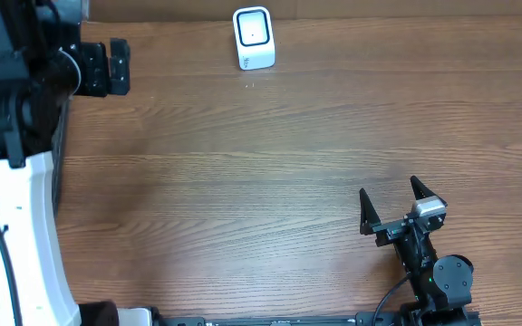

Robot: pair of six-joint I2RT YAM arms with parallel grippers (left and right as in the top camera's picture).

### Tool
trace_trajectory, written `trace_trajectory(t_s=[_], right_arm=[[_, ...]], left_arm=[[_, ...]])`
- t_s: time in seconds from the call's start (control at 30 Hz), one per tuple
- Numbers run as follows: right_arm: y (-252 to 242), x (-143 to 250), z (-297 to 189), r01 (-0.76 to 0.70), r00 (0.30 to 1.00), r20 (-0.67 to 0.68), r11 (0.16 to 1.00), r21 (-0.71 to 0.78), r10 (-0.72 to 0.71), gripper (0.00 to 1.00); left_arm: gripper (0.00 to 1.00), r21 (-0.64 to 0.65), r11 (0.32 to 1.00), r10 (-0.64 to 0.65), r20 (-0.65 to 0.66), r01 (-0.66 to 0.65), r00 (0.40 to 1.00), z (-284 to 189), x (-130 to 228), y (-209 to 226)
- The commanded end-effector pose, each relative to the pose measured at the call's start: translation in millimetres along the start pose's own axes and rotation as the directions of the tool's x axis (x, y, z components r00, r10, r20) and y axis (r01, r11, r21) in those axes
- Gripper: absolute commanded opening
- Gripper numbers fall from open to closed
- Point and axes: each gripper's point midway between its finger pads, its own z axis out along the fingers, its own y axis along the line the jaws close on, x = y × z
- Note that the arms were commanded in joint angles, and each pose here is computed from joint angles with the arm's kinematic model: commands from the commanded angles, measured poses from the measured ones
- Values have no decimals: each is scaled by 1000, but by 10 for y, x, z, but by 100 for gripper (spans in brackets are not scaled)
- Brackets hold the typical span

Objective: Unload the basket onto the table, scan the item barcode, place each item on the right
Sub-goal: 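Raise the left gripper and reach into the grey basket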

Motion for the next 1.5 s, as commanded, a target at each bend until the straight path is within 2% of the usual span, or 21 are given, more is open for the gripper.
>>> trace_trajectory(t_s=[0.0,0.1,0.3,0.53,0.8,0.93,1.03,1.17,1.47], right_arm=[[-4,21,1,5,1000,2,1000,0,-5,100],[-4,21,1,5,1000,2,1000,0,-5,100],[-4,21,1,5,1000,2,1000,0,-5,100],[-4,21,1,5,1000,2,1000,0,-5,100],[-4,21,1,5,1000,2,1000,0,-5,100],[-4,21,1,5,1000,2,1000,0,-5,100],[-4,21,1,5,1000,2,1000,0,-5,100],[-4,21,1,5,1000,2,1000,0,-5,100],[-4,21,1,5,1000,2,1000,0,-5,100]], left_arm=[[100,-46,998,29,-53,-32,998,135,65,73],[100,-127,991,18,-98,-30,995,252,129,251],[100,-236,965,-145,-111,115,983,404,231,758],[100,-255,924,-299,-10,287,954,263,286,1513],[99,-372,855,-379,25,360,925,145,523,2202],[100,-388,843,-416,-31,373,909,331,729,2377],[100,-376,866,-401,-127,330,907,603,935,2444],[100,-323,900,-376,-228,294,898,940,1155,2442],[100,-233,926,-368,-389,296,845,1524,1633,2401]])
